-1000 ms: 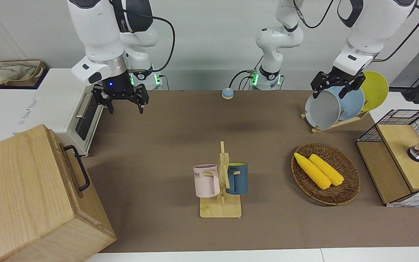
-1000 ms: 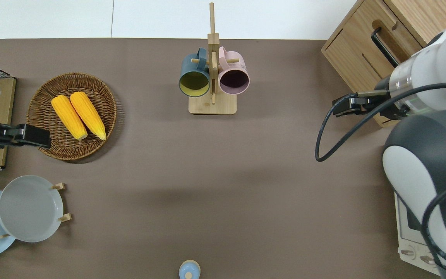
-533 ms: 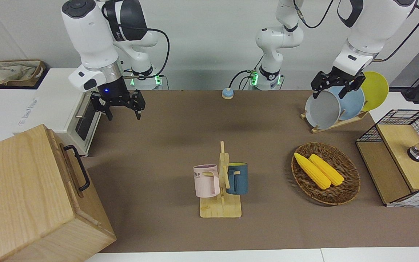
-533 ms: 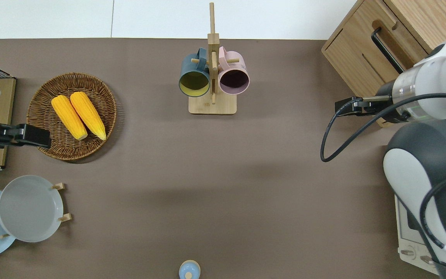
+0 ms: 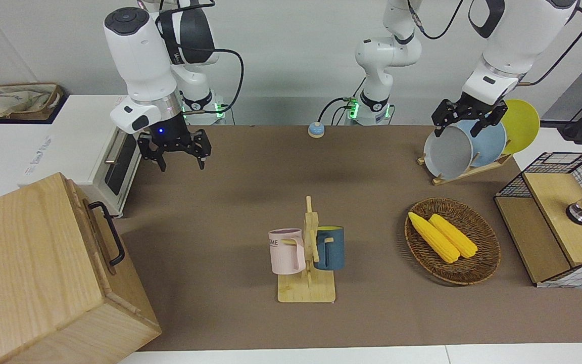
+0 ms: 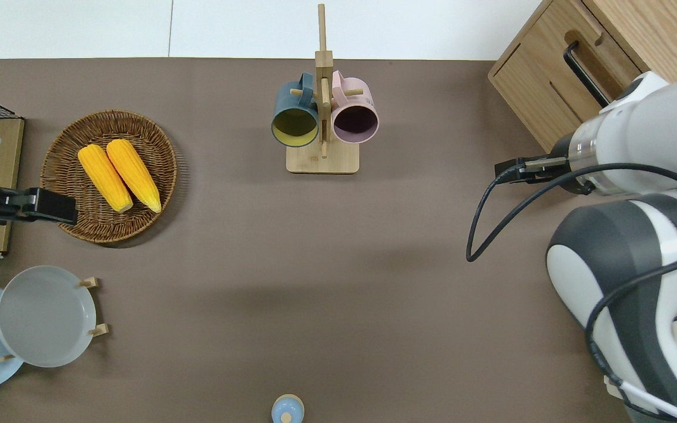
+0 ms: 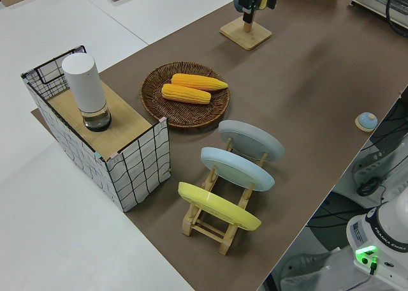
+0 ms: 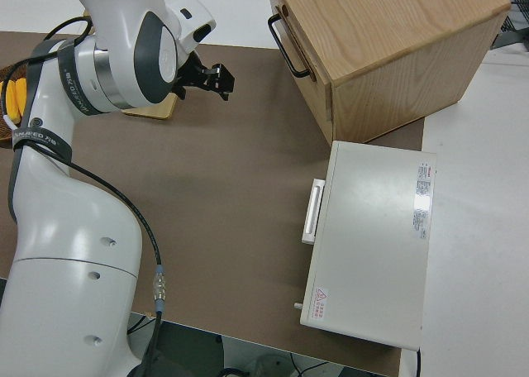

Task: Slide drawer open with right arm
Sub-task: 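Reach the right gripper to the black drawer handle and grasp it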

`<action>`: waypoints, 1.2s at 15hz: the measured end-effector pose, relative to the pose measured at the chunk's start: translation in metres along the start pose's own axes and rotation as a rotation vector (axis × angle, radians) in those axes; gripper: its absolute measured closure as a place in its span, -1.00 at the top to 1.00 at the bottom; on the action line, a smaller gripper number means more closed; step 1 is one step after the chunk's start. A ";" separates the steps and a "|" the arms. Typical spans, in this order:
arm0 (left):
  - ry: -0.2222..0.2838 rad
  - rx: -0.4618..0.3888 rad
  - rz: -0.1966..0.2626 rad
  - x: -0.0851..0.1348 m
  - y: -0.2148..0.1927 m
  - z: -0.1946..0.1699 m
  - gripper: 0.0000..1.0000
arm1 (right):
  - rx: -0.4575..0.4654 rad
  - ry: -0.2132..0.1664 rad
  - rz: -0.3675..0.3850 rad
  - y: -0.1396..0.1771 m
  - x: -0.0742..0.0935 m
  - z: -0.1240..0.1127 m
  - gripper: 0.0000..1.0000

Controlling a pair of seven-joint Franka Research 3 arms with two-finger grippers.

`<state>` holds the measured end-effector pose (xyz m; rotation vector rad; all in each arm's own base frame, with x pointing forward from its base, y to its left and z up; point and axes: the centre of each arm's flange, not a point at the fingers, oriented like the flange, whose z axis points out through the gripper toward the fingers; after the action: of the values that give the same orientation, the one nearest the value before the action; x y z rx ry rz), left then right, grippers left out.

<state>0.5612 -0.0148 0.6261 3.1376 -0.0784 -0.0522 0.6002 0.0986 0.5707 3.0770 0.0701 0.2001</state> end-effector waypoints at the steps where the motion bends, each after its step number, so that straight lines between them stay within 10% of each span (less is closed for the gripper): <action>1: 0.000 0.000 0.000 0.000 0.000 0.000 0.99 | -0.046 0.007 -0.027 -0.004 0.000 0.000 0.98; 18: 0.000 0.000 0.000 0.000 0.000 0.000 0.99 | -0.812 0.048 -0.441 -0.047 0.015 0.053 0.98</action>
<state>0.5612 -0.0148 0.6261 3.1376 -0.0784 -0.0522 0.6199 0.1430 0.5177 2.1834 0.5184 0.2097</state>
